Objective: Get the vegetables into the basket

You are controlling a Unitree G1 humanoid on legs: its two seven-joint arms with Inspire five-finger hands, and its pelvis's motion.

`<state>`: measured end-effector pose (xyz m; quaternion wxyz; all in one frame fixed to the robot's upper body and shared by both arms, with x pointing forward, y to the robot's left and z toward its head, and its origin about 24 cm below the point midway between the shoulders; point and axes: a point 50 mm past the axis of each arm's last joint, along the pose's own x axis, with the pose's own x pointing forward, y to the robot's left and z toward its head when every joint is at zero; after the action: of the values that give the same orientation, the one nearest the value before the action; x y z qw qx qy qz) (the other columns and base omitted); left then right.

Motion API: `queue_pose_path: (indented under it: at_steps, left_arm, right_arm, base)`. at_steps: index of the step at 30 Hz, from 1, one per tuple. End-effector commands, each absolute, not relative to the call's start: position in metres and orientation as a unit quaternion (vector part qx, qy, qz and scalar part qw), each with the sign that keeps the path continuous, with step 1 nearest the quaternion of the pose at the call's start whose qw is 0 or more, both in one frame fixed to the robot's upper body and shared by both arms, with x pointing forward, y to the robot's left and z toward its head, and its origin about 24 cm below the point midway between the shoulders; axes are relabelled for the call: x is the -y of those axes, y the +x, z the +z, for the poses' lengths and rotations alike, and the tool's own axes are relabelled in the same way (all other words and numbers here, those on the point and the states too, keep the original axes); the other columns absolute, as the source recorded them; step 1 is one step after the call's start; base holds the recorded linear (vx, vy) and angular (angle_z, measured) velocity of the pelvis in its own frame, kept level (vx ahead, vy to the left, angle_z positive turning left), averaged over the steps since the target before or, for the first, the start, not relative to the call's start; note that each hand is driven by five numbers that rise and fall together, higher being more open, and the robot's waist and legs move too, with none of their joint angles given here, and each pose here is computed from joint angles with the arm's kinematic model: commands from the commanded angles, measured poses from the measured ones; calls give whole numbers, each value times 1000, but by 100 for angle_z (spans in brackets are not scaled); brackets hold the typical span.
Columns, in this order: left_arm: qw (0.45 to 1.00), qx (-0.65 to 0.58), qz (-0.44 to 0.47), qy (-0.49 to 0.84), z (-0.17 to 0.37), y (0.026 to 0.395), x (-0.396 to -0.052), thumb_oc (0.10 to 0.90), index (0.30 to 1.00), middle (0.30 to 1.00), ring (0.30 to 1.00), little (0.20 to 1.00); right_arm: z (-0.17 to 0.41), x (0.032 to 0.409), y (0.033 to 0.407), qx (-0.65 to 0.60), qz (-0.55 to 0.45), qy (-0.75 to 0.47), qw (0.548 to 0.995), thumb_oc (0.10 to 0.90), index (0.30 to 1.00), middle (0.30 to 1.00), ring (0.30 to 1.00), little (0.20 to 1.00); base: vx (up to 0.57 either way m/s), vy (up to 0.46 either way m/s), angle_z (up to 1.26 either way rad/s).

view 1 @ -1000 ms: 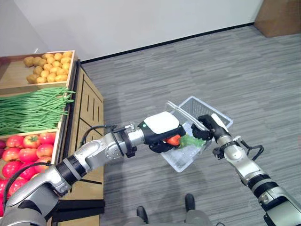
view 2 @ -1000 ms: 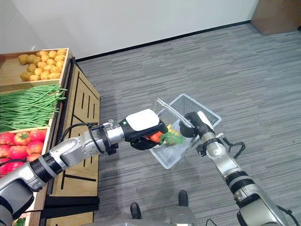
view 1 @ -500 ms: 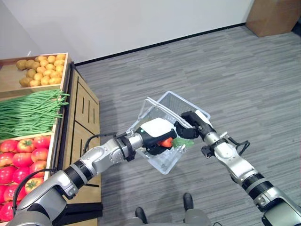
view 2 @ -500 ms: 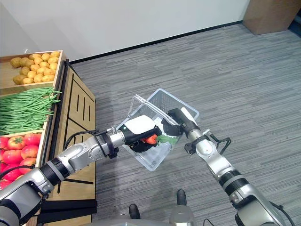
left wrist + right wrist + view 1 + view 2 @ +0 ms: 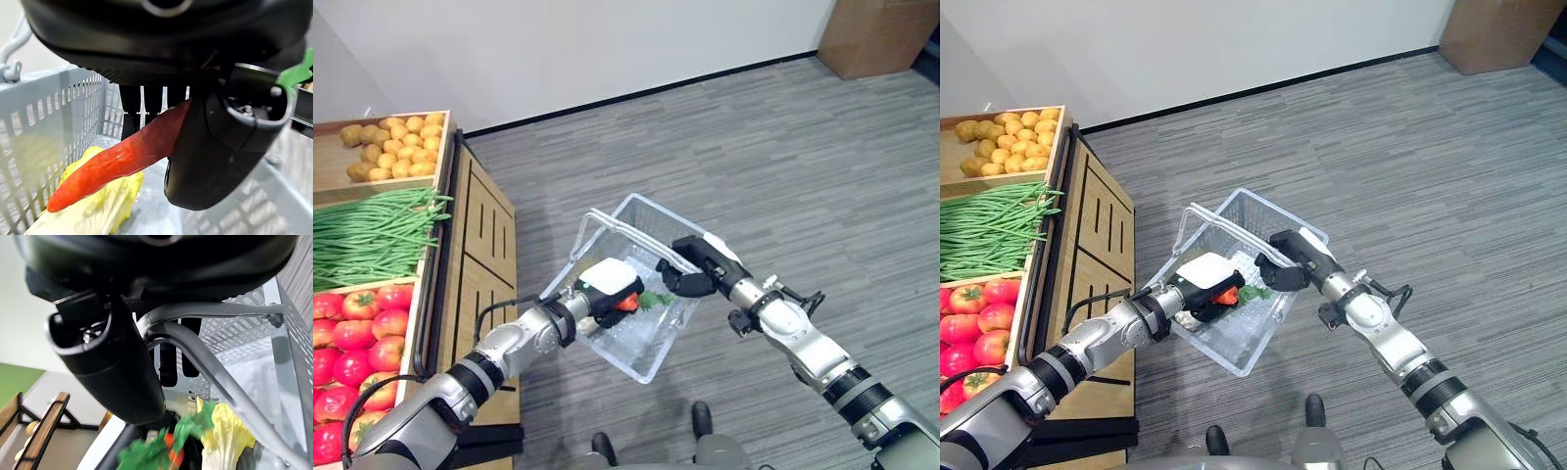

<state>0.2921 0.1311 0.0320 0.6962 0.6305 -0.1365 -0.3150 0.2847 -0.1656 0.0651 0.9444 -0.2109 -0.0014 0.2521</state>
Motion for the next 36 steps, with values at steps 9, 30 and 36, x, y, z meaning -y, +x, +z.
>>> queue_pose_path:
  at_steps: [9,30,36]
  left_arm:
    - [694,159,-206,672,50,325,-141,900,1000,1000,1000,1000]
    - [706,258,-282,596,88,287,-115,900,1000,1000,1000,1000]
    - [756,237,-310,526,99,262,-134,900,1000,1000,1000,1000]
  right_arm:
    - [155,113,271,222,345,-42,911,400,300,300,300,300]
    - [112,164,303,148,153,-159,964,400,300,300,300,300]
    - [84,197,311,80,64,-189,977,400,300,300,300,300]
  base:
    - [0,0,0]
    - [7,4,2]
    - [-1,10,8]
